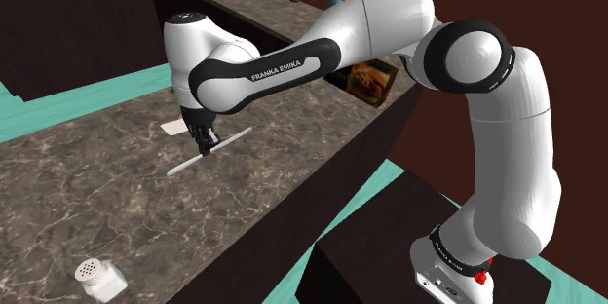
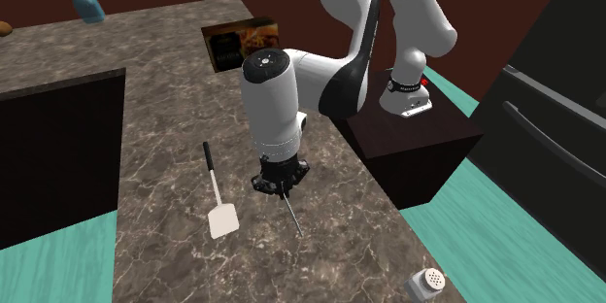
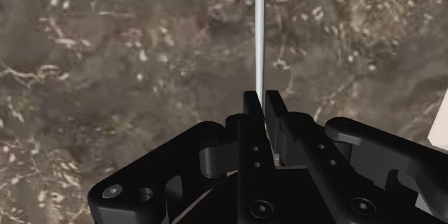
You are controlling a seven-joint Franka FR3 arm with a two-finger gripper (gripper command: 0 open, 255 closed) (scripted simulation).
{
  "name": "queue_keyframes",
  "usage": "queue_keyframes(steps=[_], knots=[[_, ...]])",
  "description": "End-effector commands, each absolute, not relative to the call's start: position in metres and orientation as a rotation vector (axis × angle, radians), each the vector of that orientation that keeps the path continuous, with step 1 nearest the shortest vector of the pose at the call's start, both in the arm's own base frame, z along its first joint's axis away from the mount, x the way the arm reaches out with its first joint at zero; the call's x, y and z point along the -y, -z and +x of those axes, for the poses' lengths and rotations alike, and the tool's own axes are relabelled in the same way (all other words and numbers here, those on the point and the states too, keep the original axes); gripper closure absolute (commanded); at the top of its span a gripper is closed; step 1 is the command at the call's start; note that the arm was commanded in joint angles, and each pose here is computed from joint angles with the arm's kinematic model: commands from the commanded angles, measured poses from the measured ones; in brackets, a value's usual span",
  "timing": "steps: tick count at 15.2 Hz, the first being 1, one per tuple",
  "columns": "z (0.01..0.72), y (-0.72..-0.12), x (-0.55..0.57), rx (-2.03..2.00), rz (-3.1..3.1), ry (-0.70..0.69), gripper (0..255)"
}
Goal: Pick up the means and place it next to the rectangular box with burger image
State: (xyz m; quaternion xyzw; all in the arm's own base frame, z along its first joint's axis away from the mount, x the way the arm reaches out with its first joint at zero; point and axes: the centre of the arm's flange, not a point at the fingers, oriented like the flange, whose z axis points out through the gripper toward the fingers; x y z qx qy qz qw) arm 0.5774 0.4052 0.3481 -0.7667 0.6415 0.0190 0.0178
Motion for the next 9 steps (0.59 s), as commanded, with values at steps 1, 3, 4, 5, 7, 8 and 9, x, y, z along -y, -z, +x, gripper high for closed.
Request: queue_keyframes(steps=[1, 3, 4, 5, 7, 8, 9], knots=[[0.577, -0.353, -0.405, -1.993, -2.382, -0.059, 255], [0.577, -0.364, -0.405, -1.993, -2.382, -0.059, 255], [0.577, -0.369, -0.405, -1.993, -2.382, -0.059, 255], [0.577, -0.374, -0.405, -1.993, -2.382, -0.059, 255], [0.577, -0.385, -0.405, -1.993, -2.382, -0.059, 255], [0.577, -0.390, -0.405, -1.993, -2.382, -0.059, 255], [0.577, -0.396, -0.405, -1.993, -2.382, -0.059, 255]])
